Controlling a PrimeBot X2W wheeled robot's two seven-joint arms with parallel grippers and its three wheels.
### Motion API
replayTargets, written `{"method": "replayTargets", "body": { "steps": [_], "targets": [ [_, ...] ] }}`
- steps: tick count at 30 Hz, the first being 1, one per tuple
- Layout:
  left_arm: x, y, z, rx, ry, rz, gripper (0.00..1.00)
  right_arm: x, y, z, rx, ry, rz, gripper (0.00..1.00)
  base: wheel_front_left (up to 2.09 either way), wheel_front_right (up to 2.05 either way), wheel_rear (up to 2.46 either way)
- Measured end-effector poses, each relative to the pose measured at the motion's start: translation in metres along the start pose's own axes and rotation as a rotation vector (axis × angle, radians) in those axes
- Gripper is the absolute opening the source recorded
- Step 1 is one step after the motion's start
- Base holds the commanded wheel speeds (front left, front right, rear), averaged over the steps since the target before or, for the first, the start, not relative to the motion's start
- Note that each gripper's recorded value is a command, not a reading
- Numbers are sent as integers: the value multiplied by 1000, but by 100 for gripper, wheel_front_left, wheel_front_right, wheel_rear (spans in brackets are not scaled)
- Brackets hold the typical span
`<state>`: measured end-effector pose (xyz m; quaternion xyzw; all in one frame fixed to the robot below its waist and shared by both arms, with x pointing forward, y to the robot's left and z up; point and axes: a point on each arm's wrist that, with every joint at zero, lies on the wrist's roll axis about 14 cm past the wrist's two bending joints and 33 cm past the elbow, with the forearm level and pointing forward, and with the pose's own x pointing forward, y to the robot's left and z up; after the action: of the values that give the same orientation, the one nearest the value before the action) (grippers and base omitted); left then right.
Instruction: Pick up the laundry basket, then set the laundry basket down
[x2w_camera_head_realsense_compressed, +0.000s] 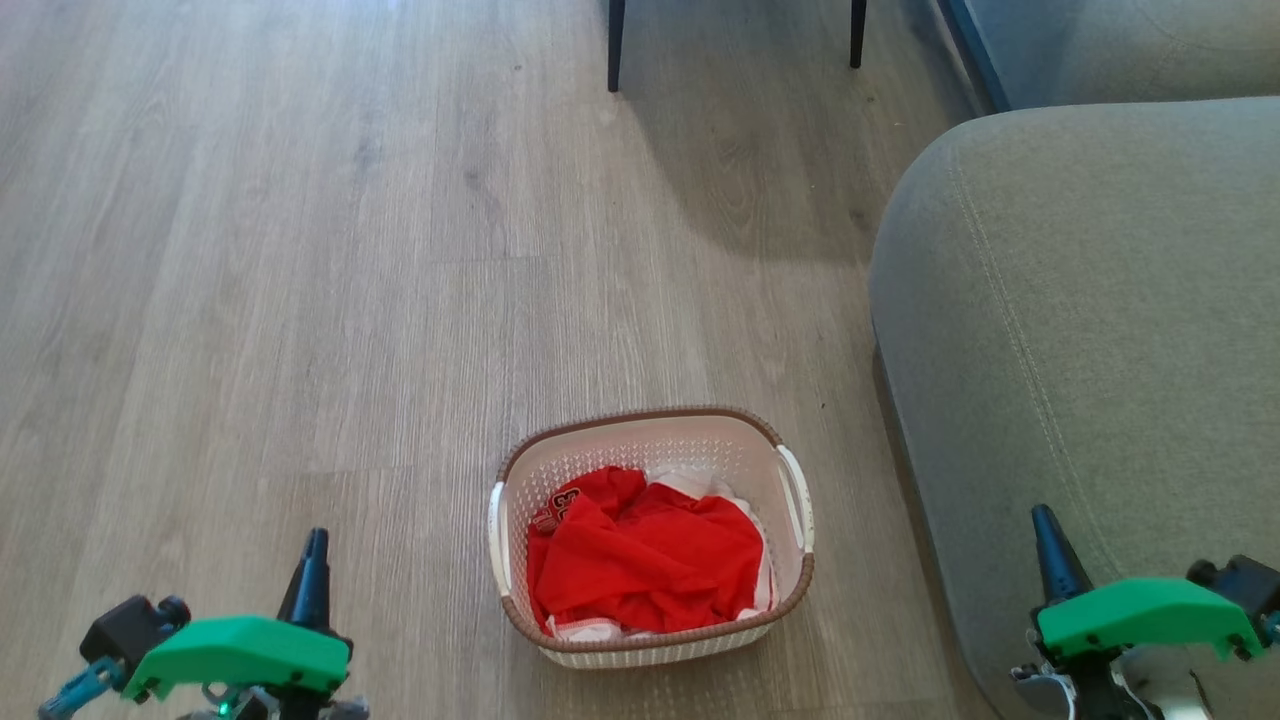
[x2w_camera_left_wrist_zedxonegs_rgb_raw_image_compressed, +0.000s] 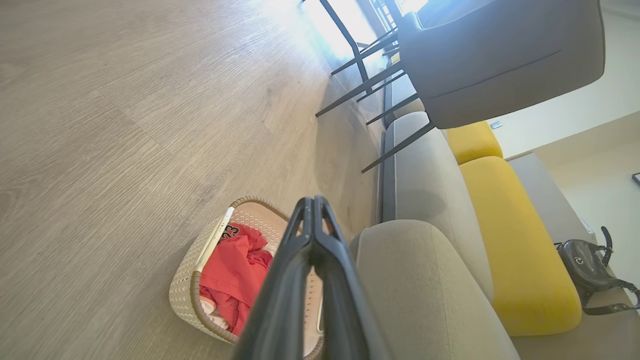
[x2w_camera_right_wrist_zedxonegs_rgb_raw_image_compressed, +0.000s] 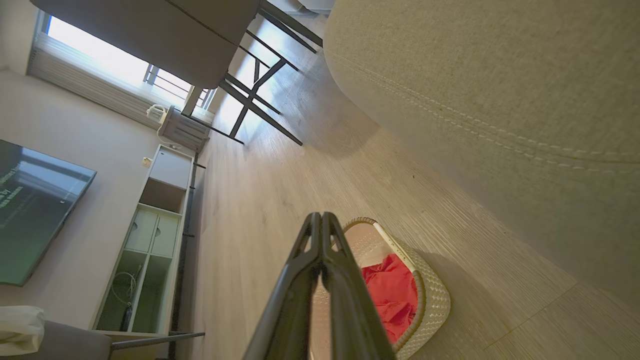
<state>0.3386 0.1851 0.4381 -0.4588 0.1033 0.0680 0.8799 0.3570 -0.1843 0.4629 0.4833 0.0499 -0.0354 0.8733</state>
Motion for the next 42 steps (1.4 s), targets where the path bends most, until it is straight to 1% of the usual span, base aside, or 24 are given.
{"method": "replayTargets", "body": {
  "steps": [10, 20, 28, 35, 42],
  "targets": [
    [2, 1, 3, -117, 7, -5, 0, 5, 2, 4, 108, -1, 2, 0, 0, 0, 0],
    [10, -11, 8, -229, 10, -44, 0, 5, -2, 8, 217, -4, -10, 0, 0, 0, 0],
    [11, -10, 11, -322, 7, -50, 0, 8, 1, 12, 304, -10, 0, 0, 0, 0, 0],
    [17, -21, 16, -399, 10, -87, 0, 9, -1, 13, 381, -7, -2, 0, 0, 0, 0],
    [19, -24, 18, -479, 15, -107, 0, 12, 3, 18, 459, -14, 13, 0, 0, 0, 0]
  ]
}}
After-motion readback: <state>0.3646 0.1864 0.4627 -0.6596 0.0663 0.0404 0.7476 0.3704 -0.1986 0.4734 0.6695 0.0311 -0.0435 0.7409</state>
